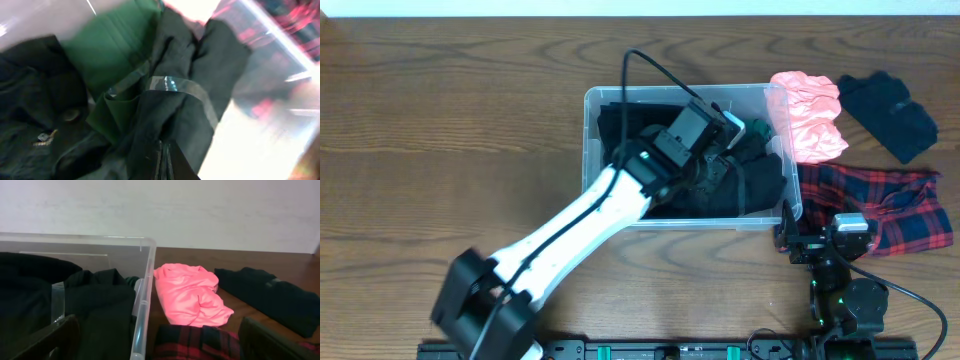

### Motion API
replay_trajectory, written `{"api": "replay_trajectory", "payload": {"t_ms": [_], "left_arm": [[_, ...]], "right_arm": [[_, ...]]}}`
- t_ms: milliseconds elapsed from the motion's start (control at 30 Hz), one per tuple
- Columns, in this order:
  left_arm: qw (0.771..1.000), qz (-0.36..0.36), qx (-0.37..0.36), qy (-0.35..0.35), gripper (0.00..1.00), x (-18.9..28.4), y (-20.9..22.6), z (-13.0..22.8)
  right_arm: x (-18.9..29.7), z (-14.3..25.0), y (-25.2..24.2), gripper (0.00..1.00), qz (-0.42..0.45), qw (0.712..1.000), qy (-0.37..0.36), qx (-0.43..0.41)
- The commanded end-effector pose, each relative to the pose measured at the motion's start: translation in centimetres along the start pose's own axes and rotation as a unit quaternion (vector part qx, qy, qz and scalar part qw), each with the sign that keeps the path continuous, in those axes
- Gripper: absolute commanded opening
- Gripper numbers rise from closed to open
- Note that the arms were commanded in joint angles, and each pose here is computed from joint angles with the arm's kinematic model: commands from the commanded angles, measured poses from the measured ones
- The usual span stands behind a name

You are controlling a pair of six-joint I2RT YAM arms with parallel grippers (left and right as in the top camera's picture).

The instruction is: Pack container

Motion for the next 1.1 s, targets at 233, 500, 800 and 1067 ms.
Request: {"api": "replay_trajectory", "payload": {"t_ms": [233, 500, 800, 1067], "left_arm": [[0.999, -0.033, -0.003, 0.024, 0.06, -7.1, 2.2, 1.0], [0.993, -0.095, -0.011, 0.067, 0.06, -11.4, 5.3, 3.7], [0.998, -0.064, -0.018, -0.02, 0.06, -6.0, 2.5, -1.3], [0.995, -0.039, -0.024, -0.091, 0.06, -1.6, 0.7, -4.3]], "right_arm": [[0.0, 0.0, 0.0, 0.99, 0.0, 1.0, 0.0, -0.005], [0.0, 0.0, 0.0, 0.99, 0.0, 1.0, 0.0, -0.005], [0.0, 0.0, 0.0, 0.99, 0.0, 1.0, 0.0, -0.005], [0.0, 0.0, 0.0, 0.99, 0.0, 1.0, 0.0, -0.005]]}}
Point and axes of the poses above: each gripper's point midway between its finger pads, its own x axis back along the fingers, its own y axis along the line the jaws close on, z = x × y, the point moved 3 cm from there along x, back along the fingers, and after that the axes turned 15 degrees about x, right-handed, at the moved point
